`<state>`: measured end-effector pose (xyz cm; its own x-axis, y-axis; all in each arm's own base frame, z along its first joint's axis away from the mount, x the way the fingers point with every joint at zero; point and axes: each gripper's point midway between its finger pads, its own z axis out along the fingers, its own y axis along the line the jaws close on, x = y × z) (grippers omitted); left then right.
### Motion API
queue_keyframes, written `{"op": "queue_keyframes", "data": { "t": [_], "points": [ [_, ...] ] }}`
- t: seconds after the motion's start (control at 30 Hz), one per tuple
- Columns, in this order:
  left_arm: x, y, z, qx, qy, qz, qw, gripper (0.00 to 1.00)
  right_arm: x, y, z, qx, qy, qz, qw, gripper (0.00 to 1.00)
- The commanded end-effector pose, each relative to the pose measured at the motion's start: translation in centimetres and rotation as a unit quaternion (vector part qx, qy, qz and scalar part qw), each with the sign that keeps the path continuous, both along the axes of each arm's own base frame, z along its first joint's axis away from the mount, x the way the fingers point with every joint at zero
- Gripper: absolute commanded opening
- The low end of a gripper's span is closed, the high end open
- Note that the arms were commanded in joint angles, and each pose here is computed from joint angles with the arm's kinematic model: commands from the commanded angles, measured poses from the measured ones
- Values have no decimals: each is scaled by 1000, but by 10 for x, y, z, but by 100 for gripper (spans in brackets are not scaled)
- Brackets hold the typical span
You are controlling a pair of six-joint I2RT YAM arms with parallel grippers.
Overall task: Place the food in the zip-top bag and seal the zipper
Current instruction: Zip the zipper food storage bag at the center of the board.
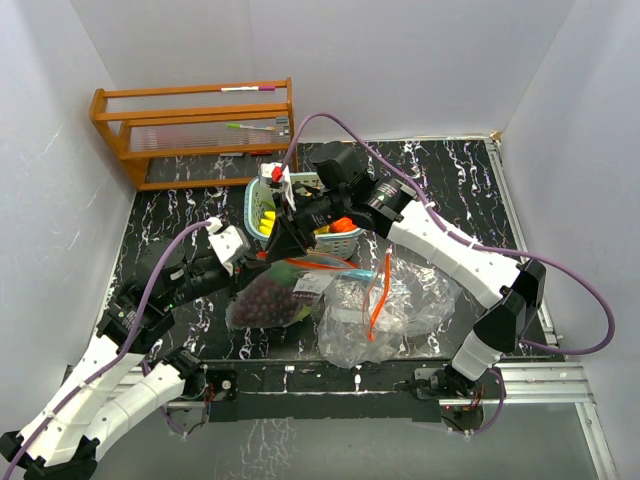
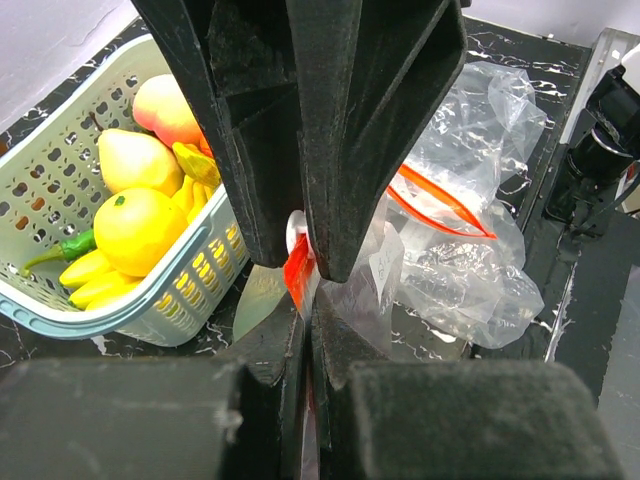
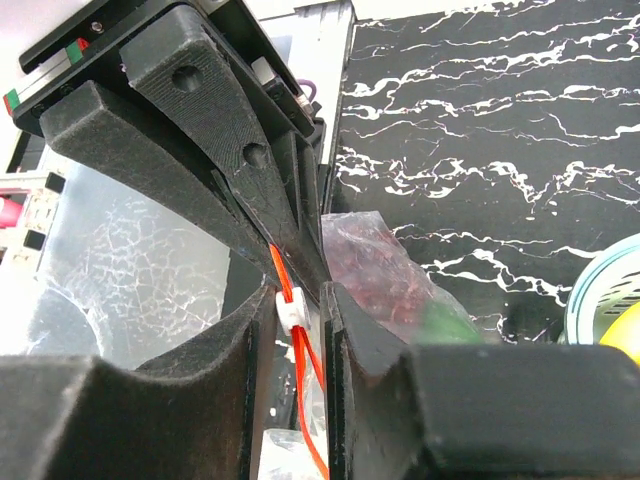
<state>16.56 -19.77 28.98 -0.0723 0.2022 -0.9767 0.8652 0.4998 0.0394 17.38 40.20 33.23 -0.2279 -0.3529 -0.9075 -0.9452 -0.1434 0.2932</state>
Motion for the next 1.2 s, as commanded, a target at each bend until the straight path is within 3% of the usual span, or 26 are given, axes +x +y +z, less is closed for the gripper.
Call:
{"op": "queue_keyframes", "data": {
  "t": [0.0,0.2,0.4,0.8,1.17],
  "points": [
    [0,-2,23,-30,-35,-4,999,0,4,0,33,45,-44,-10,998,23],
    [4,6,32,-38,-50,24,998,0,6,-3,28,37,-49,-21,998,18],
    [2,15,58,-59,-74,42,995,0,7,-8,16,23,-51,-31,998,18],
    [10,26,69,-77,-87,86,989,0,13,-14,-3,-3,-46,-56,997,17],
    [8,35,87,-87,-102,104,986,0,32,-23,1,-10,-75,-125,989,17]
  ]
}}
